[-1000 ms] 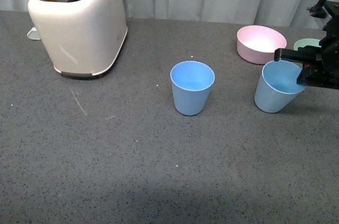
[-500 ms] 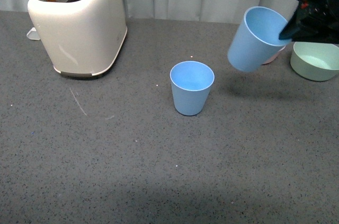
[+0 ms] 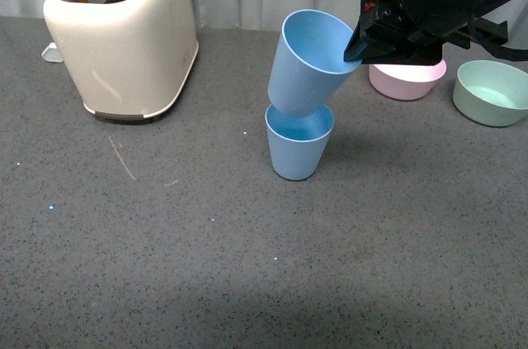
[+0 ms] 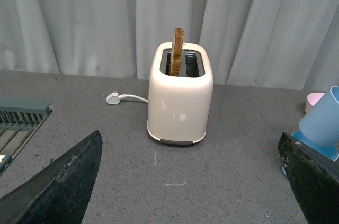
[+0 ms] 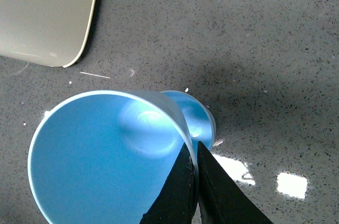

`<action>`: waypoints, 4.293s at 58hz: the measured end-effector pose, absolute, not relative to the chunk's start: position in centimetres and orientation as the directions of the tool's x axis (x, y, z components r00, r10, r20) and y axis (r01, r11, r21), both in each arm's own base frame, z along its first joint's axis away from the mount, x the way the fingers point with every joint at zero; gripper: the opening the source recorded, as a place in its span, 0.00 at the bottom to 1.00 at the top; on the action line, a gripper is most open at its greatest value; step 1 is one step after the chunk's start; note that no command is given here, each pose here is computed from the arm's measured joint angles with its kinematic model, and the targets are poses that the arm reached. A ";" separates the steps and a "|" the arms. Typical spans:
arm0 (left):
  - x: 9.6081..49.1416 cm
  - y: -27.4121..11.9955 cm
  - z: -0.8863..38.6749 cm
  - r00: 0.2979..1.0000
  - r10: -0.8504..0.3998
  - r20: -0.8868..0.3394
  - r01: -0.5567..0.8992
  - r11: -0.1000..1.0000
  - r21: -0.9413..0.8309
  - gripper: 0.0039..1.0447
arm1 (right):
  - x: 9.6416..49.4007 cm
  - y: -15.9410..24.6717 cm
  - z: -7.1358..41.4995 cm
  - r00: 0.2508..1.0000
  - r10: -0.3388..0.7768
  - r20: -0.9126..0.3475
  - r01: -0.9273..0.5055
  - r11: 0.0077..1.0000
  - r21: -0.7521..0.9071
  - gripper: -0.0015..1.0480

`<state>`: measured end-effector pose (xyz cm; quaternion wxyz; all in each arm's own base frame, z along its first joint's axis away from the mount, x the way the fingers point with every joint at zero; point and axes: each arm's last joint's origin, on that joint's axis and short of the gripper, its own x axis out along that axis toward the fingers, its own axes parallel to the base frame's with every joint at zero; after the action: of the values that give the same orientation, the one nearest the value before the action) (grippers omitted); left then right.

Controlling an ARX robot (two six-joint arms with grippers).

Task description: Stack blue cups with both arms

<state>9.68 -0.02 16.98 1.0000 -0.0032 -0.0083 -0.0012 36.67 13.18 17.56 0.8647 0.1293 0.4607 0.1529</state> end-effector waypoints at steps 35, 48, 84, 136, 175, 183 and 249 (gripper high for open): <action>9.7 0.0 17.0 1.000 -0.003 0.017 0.003 1.000 -0.007 0.94 | 36.7 13.0 18.5 0.608 0.333 -0.721 -0.207 0.943 0.261 0.82; 9.7 0.0 17.0 1.000 0.000 0.017 0.000 1.000 -0.006 0.94 | 33.0 9.5 16.0 0.978 0.019 -0.206 -0.021 1.000 -0.010 0.56; 9.7 0.0 17.0 1.000 -0.002 0.017 0.002 1.000 -0.005 0.94 | 20.7 2.1 16.0 1.000 -0.003 -0.019 0.003 1.000 -0.002 0.01; 9.7 0.0 17.0 1.000 -0.002 0.017 0.002 1.000 -0.005 0.94 | 13.6 0.0 16.4 1.000 0.001 -0.007 -0.001 1.000 0.000 0.01; 9.7 0.0 17.0 1.000 -0.002 0.017 0.002 1.000 -0.005 0.94 | 11.4 0.0 16.8 1.000 0.001 0.006 -0.001 1.000 0.000 0.01; 9.7 0.0 17.0 1.000 -0.002 0.017 0.002 1.000 -0.005 0.94 | 11.2 0.0 16.8 1.000 0.001 0.007 -0.001 1.000 0.000 0.01; 9.7 0.0 17.0 1.000 -0.002 0.017 0.002 1.000 -0.005 0.94 | 9.8 0.0 16.4 1.000 0.004 0.001 -0.004 1.000 0.001 0.93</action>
<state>9.67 -0.03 16.98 1.0000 -0.0026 -0.0085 -0.0012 9.77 0.03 16.44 1.0000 0.0003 -0.0003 0.0019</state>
